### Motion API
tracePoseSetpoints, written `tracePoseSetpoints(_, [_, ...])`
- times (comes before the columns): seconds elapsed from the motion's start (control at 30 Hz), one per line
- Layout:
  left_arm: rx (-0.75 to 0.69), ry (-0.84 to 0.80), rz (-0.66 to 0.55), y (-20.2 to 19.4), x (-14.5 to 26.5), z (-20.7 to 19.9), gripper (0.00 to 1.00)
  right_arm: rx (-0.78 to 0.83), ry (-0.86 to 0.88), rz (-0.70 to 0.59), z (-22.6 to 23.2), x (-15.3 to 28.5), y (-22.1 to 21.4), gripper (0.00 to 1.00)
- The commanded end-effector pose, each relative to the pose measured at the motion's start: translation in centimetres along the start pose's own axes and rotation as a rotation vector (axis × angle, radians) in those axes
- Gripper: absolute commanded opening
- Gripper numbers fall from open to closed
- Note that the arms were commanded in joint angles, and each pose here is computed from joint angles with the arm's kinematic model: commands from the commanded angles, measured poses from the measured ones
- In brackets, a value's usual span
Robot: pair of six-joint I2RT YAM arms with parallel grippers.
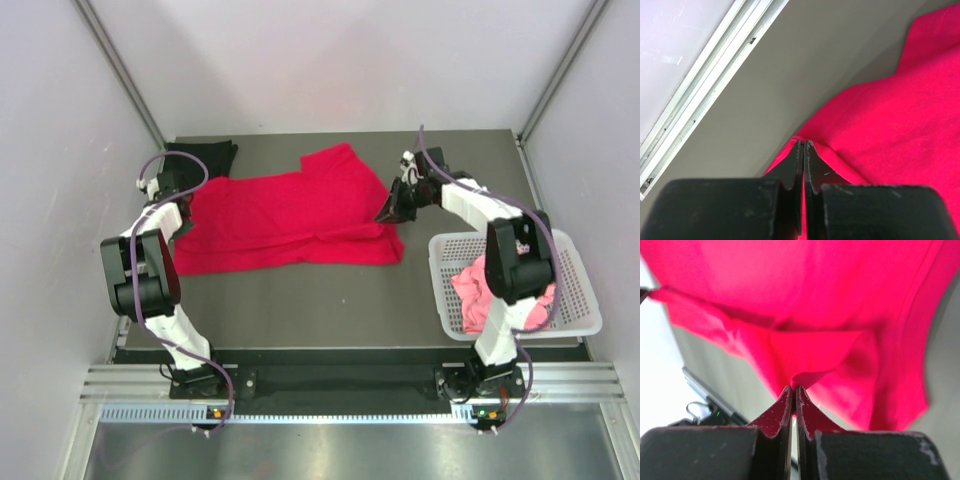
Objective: Fold and stack the t-shirts
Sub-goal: Fold the tshirt
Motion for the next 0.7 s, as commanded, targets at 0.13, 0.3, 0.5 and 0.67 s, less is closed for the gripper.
tracePoseSetpoints(0.13, [0.009, -0.026, -0.05, 0.6, 3.5, 1.7, 0.0, 0.069, 0.088, -0.079, 4.6, 7.6, -4.9, 0.0])
tracePoseSetpoints(0.3, [0.059, 0.006, -0.077, -1.1, 5.9, 4.1, 0.0, 0.073, 0.091, -0.05, 3.8, 9.9, -10.8, 0.0])
tracePoseSetpoints(0.5, [0.116, 0.04, -0.109, -3.9, 8.3, 7.1, 0.0, 0.06, 0.081, -0.025, 1.7, 11.2, -16.7, 0.0])
tracePoseSetpoints(0.67, [0.16, 0.147, -0.123, -5.3, 9.3, 9.5, 0.0, 0.04, 0.089, -0.003, 0.7, 11.9, -20.1, 0.0])
Point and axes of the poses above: each gripper's point midway between its finger pads, its own x axis back along the fingers, its own z axis along the line the jaws close on, y = z × x, the point moved 5 cm from there along x, back along the fingers, and after that the axes turned 4 degrees about x, right-handed, at the moved point
